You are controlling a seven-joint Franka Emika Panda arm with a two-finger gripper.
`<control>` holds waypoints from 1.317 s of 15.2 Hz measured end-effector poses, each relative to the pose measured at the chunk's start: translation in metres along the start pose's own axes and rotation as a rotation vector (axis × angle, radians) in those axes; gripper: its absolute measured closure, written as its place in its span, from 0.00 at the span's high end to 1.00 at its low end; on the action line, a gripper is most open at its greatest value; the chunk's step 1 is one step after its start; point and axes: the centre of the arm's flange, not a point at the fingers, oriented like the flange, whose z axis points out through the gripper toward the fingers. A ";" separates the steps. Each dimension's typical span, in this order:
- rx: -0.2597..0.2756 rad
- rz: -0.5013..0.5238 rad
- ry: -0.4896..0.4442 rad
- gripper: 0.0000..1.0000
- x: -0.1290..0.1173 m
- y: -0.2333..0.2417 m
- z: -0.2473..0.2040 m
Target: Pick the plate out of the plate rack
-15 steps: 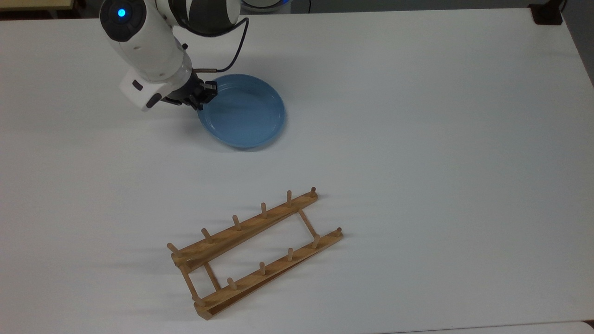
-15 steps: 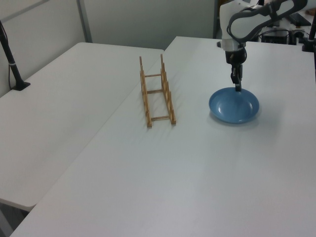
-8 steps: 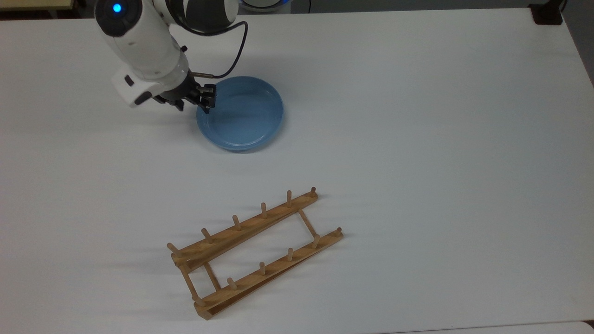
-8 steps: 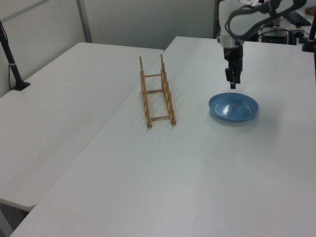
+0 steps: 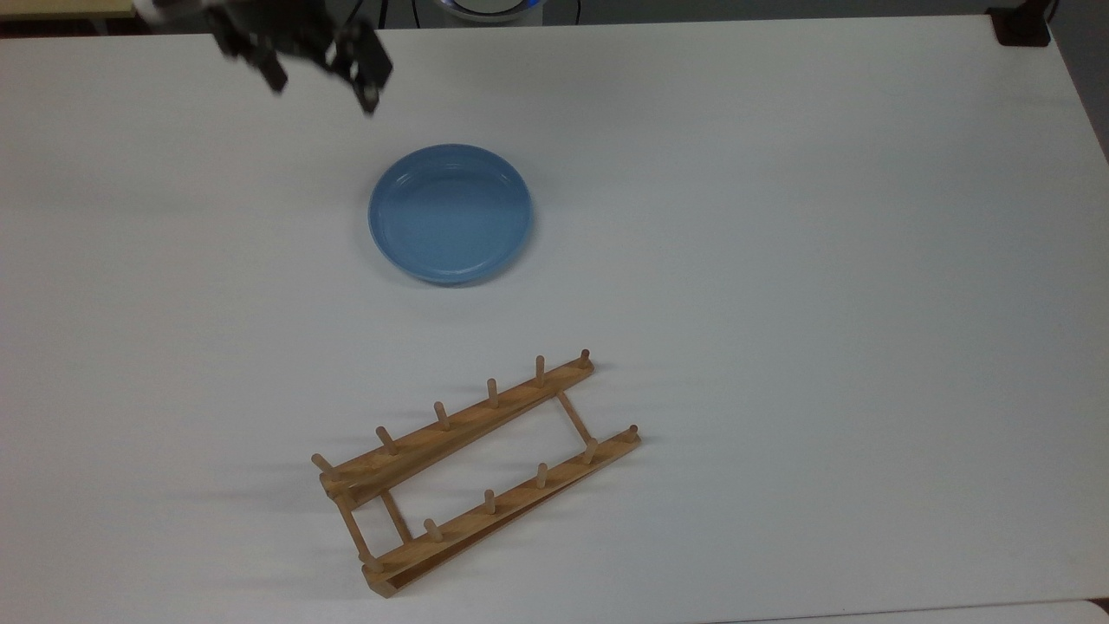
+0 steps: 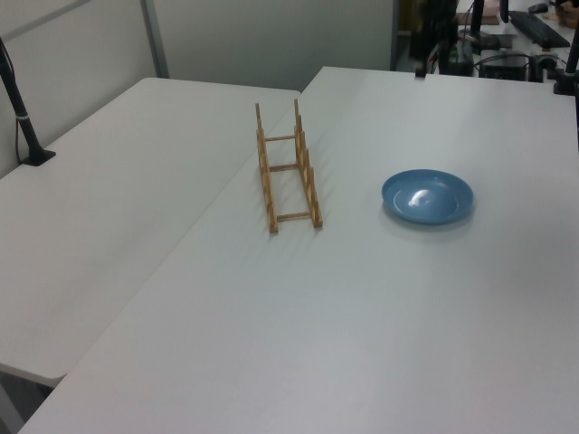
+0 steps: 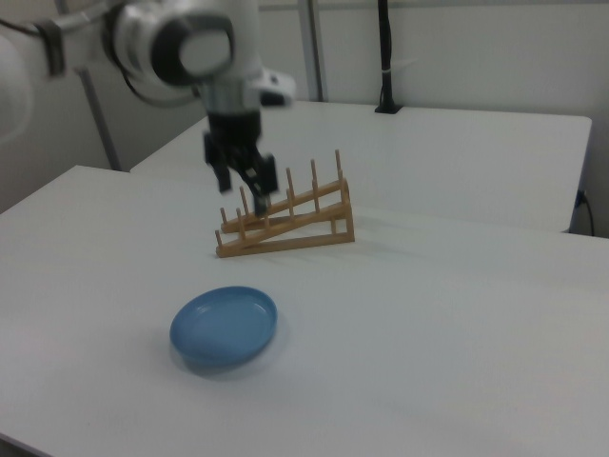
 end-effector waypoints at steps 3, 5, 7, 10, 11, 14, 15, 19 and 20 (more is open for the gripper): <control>0.057 0.016 -0.026 1.00 -0.038 -0.009 -0.065; 0.083 0.009 -0.063 1.00 -0.064 -0.012 -0.087; 0.084 -0.011 -0.083 1.00 -0.083 -0.018 -0.099; 0.084 -0.040 -0.044 1.00 -0.084 -0.034 -0.100; 0.085 -0.038 -0.010 1.00 -0.077 -0.036 -0.098; 0.057 -0.072 0.098 1.00 -0.056 -0.035 -0.087; 0.040 -0.111 0.125 1.00 -0.051 -0.036 -0.084; 0.006 -0.227 0.144 1.00 -0.044 -0.024 -0.076; 0.004 -0.247 0.142 1.00 -0.044 -0.022 -0.076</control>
